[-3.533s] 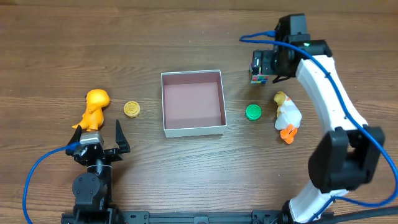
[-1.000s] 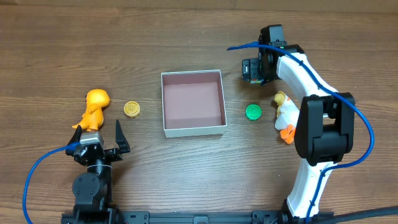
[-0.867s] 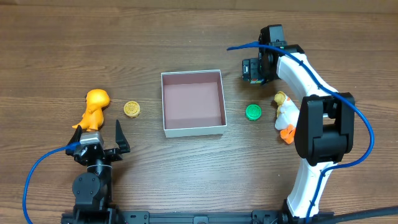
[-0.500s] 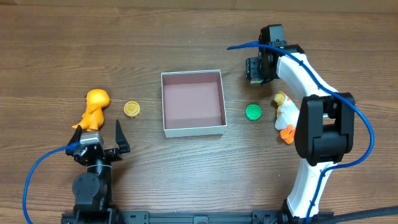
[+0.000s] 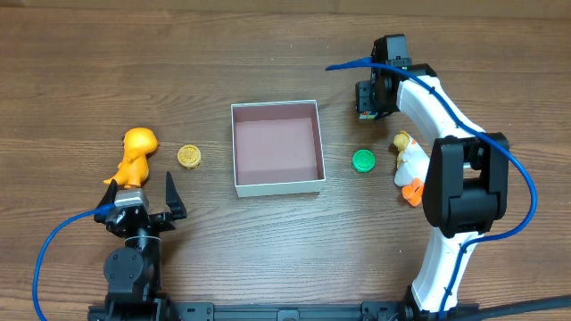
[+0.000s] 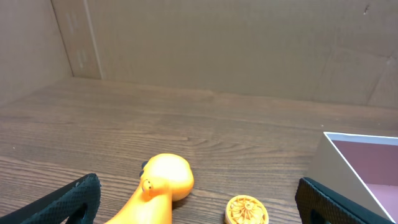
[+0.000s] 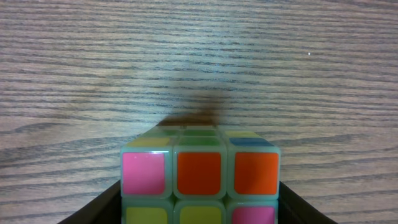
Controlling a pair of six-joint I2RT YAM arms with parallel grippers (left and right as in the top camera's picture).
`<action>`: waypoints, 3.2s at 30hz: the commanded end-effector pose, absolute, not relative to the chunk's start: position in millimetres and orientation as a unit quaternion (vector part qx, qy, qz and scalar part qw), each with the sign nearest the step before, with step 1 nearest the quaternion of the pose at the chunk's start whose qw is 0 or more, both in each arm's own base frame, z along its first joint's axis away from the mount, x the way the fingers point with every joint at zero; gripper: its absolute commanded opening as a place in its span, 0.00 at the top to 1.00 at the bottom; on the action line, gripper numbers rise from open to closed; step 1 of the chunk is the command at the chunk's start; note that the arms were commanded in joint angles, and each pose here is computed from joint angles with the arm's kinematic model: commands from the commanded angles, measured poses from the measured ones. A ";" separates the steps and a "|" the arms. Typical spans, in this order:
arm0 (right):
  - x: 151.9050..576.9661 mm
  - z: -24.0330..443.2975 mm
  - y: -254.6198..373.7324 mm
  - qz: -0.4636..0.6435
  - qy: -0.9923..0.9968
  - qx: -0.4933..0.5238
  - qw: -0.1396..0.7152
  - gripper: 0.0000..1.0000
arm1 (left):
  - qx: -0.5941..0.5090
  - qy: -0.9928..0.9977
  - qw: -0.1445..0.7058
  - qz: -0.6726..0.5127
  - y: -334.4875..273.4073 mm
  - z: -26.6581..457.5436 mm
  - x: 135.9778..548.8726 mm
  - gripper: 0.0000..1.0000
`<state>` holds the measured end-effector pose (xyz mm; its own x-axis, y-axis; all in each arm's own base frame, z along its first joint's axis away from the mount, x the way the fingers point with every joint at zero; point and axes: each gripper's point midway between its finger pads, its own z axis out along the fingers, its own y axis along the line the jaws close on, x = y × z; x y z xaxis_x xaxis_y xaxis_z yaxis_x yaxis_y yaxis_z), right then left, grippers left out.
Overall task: Pack container
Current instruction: 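Close the right gripper on the Rubik's cube, then lift the cube and carry it left over the white box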
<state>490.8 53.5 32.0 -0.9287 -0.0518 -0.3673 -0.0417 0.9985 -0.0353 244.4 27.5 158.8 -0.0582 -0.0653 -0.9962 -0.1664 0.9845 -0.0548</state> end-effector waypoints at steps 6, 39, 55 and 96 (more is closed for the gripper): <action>500.8 37.7 55.0 -0.013 0.979 -0.011 0.204 0.56 | -0.071 0.727 0.681 0.047 28.4 158.2 244.3 0.00; 439.9 260.3 137.3 0.046 0.978 0.052 0.195 0.68 | -0.071 0.727 0.681 0.047 28.4 158.2 244.3 0.00; 402.6 230.2 199.6 0.043 0.990 0.009 0.138 0.68 | -0.071 0.727 0.681 0.047 28.4 158.2 244.3 0.00; 400.1 118.8 241.9 0.019 0.993 -0.041 0.109 0.66 | -0.071 0.727 0.681 0.047 28.4 158.2 244.3 0.00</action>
<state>400.2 248.5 127.3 -0.9727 -0.0778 -0.2188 -0.0917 0.9943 0.0540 244.4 27.5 158.8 -0.0583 -0.0653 -0.9962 -0.1660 0.9846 -0.0548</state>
